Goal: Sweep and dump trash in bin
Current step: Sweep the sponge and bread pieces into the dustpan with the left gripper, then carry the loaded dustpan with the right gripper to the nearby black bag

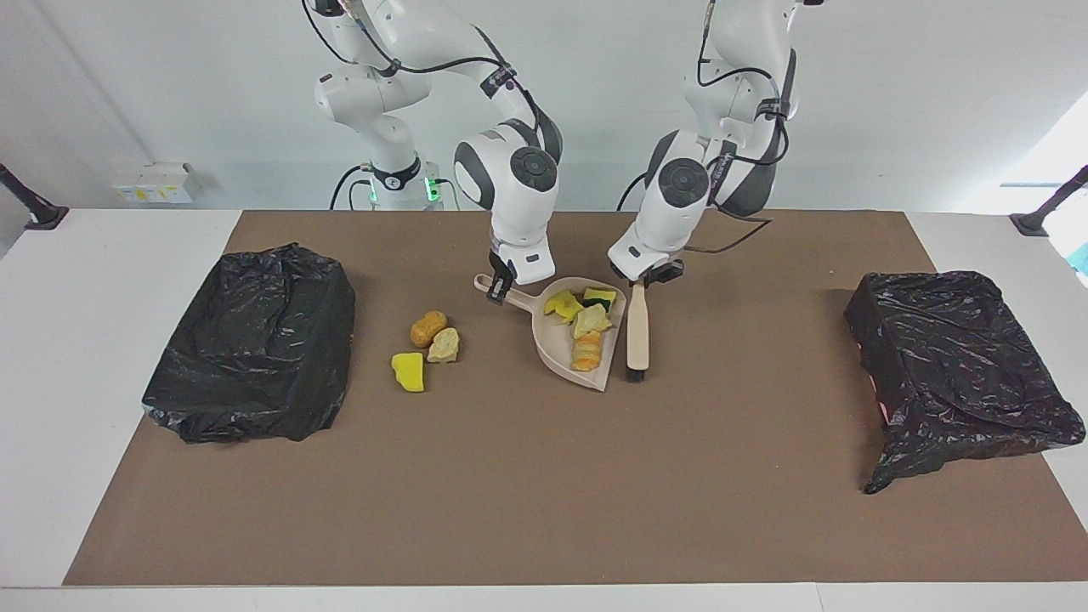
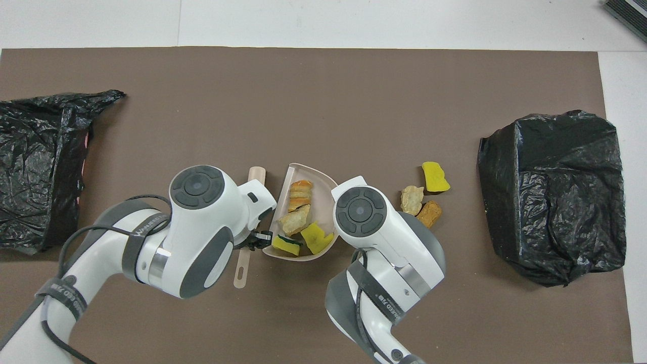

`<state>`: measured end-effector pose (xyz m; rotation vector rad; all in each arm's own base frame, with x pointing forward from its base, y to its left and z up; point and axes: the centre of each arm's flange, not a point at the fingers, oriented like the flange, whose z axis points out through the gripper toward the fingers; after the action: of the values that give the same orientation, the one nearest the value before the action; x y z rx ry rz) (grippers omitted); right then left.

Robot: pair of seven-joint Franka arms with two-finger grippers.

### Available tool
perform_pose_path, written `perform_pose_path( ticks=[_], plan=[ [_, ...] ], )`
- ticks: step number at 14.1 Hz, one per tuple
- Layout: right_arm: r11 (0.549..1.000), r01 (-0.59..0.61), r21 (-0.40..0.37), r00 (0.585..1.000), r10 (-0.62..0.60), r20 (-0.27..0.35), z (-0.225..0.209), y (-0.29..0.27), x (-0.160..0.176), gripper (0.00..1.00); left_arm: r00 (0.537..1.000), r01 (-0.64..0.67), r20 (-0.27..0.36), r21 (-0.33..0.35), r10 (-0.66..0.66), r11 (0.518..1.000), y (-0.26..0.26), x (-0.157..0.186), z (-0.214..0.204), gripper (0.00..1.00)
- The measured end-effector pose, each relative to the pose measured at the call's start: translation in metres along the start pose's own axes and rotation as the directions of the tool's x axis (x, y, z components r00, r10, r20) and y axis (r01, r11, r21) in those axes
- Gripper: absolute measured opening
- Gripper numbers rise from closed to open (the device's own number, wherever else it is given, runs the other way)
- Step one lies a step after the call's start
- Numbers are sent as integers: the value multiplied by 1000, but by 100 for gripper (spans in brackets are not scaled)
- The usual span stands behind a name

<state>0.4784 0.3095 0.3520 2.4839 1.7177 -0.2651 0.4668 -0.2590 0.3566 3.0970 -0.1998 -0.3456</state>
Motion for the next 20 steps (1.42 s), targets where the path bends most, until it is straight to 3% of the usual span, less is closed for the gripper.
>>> perform_pose_path(
  ticks=[4,7,10,14,20],
  plan=[
    [998,-51,-22,998,50,-38,-24,29,-26,32,995,90,-39,-18,-91,996,-51,22,-1,26],
    [996,-80,-44,994,76,-82,-58,63,-74,32,993,114,-37,-21,-114,993,-60,25,1,26],
    [994,-100,-37,983,93,-157,-98,106,-150,32,984,172,-33,-12,-172,985,-29,15,6,26],
    [997,-81,3,984,80,-160,-136,158,-263,32,974,213,-72,-8,-213,977,46,-27,24,26],
    [997,-67,33,984,72,-164,-108,206,-444,32,975,204,-80,-30,-206,978,109,-110,45,26]
  ],
)
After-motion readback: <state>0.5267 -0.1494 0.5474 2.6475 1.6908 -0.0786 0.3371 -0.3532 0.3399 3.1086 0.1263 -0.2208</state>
